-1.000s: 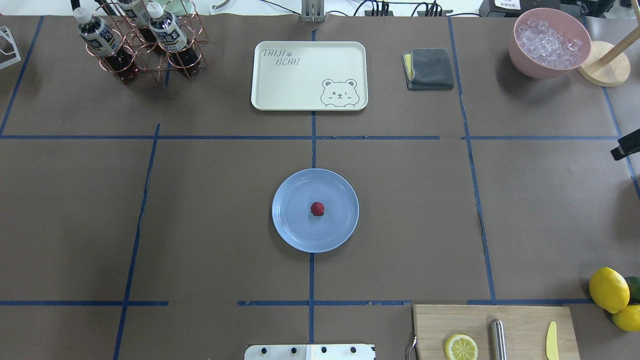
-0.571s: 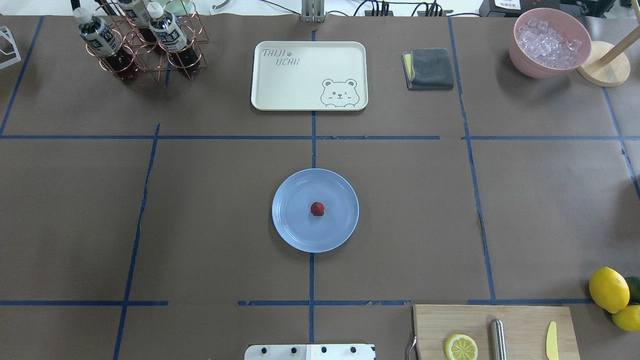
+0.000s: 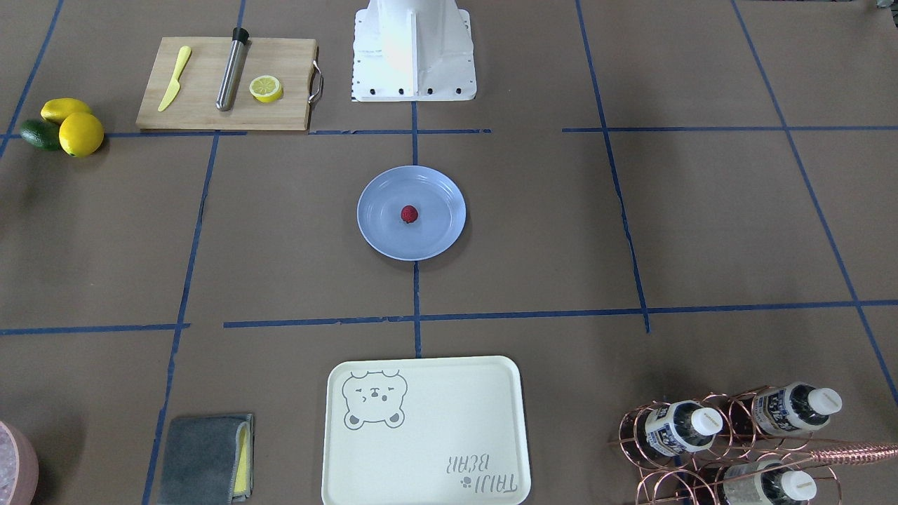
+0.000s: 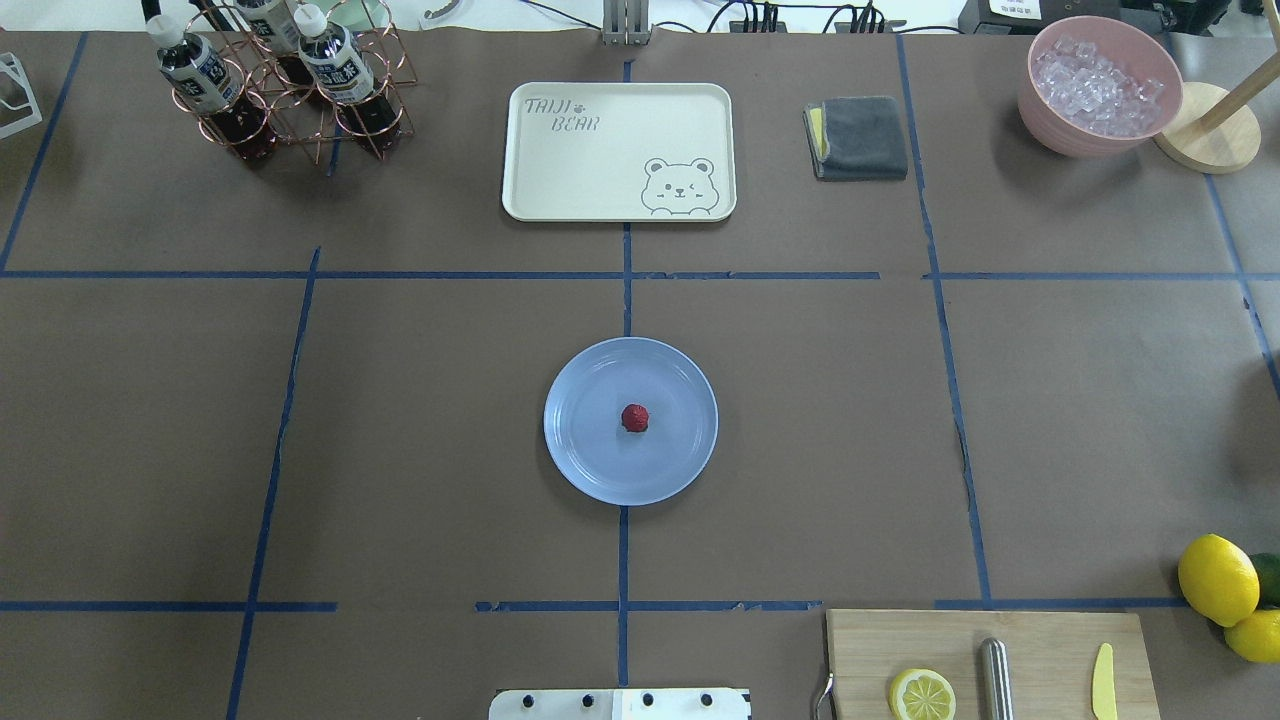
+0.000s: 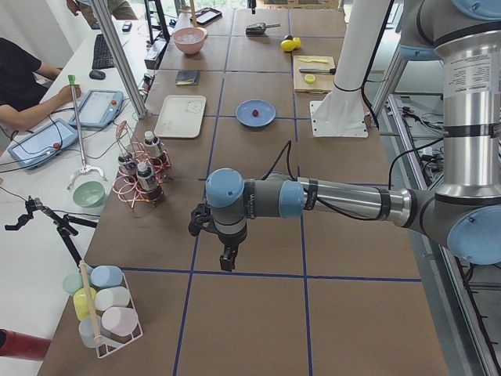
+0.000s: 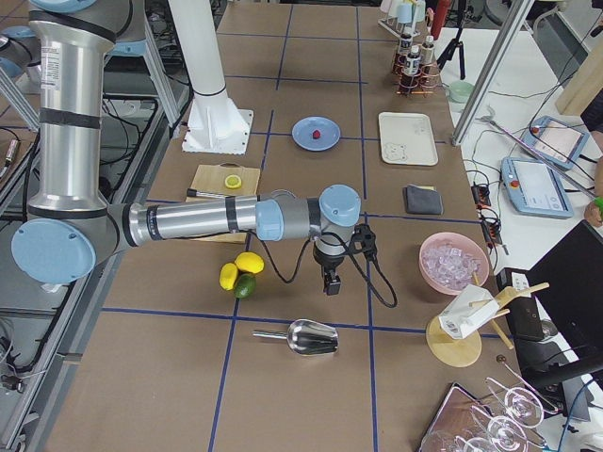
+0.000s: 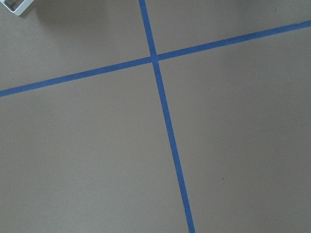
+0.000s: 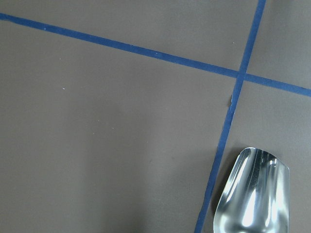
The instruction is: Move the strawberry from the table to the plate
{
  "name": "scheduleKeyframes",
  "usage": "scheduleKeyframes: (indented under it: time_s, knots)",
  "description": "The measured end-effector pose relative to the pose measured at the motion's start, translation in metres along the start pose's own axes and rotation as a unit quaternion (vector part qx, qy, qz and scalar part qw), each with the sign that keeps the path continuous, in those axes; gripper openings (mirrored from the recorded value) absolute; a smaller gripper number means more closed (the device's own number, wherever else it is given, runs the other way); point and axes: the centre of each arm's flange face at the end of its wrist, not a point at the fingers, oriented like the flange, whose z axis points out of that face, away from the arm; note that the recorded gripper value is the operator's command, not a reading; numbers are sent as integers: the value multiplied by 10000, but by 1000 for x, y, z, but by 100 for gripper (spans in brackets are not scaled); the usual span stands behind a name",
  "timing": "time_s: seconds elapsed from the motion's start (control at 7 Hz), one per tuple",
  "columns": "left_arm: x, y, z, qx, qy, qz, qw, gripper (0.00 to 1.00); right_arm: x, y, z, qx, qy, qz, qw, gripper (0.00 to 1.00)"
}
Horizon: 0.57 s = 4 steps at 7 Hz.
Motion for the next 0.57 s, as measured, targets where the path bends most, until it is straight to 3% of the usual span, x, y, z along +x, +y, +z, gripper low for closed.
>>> scheduleKeyframes:
  time_s: [0.57]
  knots:
    - [3, -11, -2, -64, -38, 16, 10000, 100, 2, 3, -4, 54, -23, 20, 10000, 100]
